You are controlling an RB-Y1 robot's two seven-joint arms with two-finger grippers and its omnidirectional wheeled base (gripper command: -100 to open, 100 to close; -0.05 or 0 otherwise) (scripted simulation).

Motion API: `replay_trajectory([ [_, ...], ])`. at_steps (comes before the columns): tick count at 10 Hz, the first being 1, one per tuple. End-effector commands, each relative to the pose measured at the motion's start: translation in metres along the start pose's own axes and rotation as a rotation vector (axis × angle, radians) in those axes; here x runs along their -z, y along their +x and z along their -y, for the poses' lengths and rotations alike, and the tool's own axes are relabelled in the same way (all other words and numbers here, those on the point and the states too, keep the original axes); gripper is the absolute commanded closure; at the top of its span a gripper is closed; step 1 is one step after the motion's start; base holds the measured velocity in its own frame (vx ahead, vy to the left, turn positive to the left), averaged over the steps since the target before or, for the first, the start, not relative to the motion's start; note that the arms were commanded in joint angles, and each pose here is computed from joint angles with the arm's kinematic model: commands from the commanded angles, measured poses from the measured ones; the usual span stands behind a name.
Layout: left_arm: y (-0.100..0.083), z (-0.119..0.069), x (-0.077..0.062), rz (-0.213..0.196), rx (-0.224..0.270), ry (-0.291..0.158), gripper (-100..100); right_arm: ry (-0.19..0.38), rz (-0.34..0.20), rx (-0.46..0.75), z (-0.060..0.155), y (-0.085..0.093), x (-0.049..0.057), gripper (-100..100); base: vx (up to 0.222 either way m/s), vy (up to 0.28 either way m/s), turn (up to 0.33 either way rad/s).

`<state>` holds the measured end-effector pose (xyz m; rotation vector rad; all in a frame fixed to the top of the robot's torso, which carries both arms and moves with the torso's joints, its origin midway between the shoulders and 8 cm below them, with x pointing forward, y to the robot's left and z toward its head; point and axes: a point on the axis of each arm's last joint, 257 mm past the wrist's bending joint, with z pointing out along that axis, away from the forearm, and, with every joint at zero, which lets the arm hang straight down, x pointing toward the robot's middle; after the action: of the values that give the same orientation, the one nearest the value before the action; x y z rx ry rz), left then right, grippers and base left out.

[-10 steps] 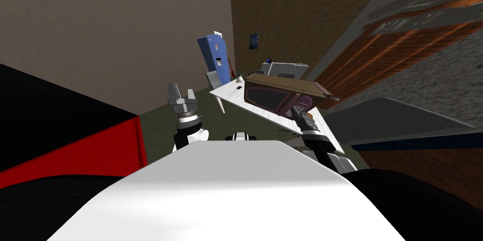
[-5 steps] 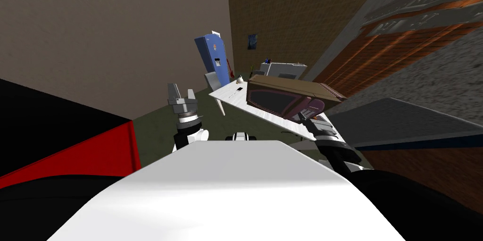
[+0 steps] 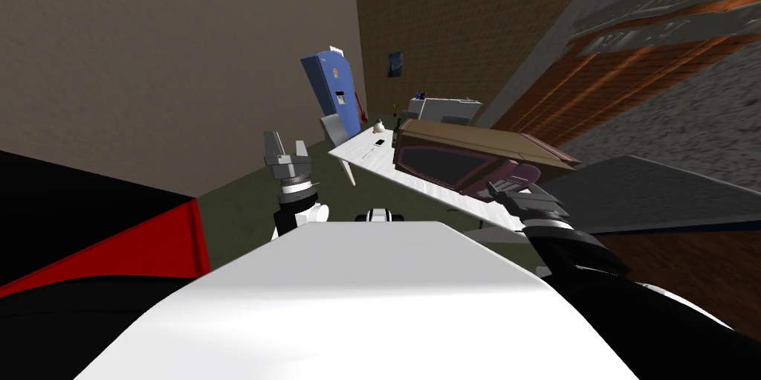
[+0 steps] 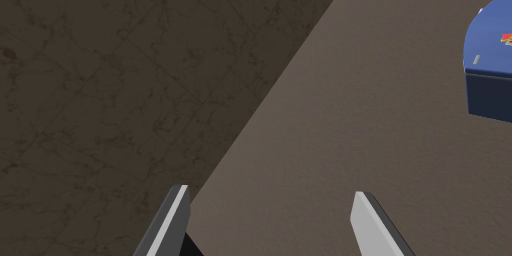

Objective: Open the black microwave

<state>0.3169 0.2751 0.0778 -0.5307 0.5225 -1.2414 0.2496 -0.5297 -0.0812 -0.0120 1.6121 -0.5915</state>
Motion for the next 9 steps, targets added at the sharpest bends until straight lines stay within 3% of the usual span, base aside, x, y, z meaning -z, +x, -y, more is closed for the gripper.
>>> replay_trajectory([
  [1, 0.0, 0.0, 0.0, 0.0, 0.0, 0.0, 0, 0.028, -0.027, 0.191, 0.026, -0.004, -0.001, -100, 0.098, 0.109, -0.055],
  [6, 0.0, 0.0, 0.0, 0.0, 0.0, 0.0, 0, 0.071, -0.057, 0.508, 0.065, -0.023, 0.0, -100, 0.112, 0.096, -0.051],
  [9, 0.0, 0.0, 0.0, 0.0, 0.0, 0.0, 0, 0.065, -0.054, 0.477, 0.062, -0.023, 0.001, -100, 0.069, -0.01, -0.007],
])
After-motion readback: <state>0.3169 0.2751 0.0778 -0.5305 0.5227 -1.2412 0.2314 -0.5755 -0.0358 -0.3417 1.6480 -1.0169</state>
